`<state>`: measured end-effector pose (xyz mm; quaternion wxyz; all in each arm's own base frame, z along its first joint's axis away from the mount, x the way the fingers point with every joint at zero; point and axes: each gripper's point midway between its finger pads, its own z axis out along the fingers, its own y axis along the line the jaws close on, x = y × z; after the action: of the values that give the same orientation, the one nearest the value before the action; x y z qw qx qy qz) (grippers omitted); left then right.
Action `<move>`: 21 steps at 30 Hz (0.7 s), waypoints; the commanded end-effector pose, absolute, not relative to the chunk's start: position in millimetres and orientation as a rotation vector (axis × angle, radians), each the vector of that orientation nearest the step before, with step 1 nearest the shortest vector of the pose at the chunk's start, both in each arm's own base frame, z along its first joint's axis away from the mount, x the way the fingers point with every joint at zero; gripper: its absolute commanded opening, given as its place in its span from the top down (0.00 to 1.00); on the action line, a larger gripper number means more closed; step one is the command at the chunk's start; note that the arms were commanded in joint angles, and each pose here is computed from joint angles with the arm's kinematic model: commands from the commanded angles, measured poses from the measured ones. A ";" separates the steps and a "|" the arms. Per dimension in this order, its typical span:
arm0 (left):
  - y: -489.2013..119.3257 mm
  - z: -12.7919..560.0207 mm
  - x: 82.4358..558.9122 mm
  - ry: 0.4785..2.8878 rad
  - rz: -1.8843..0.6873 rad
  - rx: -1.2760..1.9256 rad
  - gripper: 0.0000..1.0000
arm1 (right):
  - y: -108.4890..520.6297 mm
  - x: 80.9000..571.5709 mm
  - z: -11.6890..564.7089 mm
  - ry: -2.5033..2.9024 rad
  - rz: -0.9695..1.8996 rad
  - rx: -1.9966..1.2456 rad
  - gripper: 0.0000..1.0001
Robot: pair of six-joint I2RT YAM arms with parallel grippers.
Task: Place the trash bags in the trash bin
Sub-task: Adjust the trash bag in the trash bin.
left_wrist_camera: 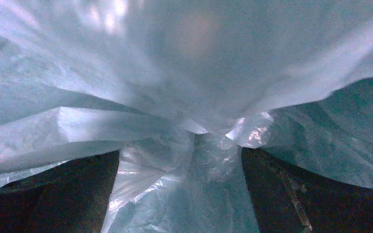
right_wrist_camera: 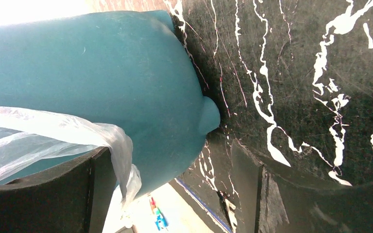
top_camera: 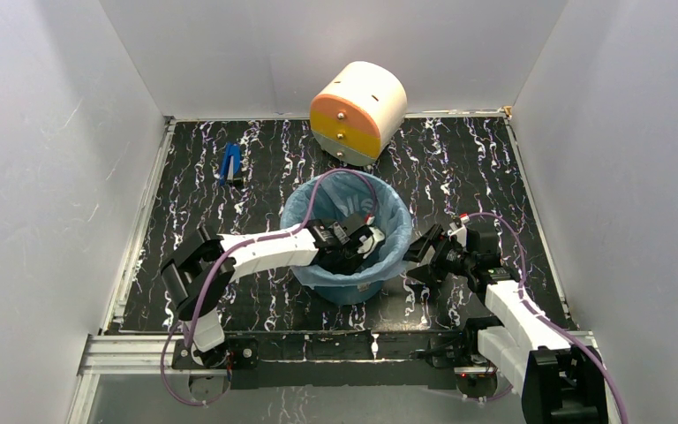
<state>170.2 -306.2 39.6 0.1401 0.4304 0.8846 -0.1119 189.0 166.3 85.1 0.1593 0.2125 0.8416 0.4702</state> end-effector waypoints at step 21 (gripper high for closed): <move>-260.2 -26.4 139.2 2.781 -0.128 1.448 0.06 | 157.4 201.0 119.2 2.363 1.236 0.555 0.09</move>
<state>172.3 -296.0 19.2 0.1082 0.4437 0.8869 -0.0692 186.4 164.1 96.5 0.1627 0.2098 0.8460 0.4623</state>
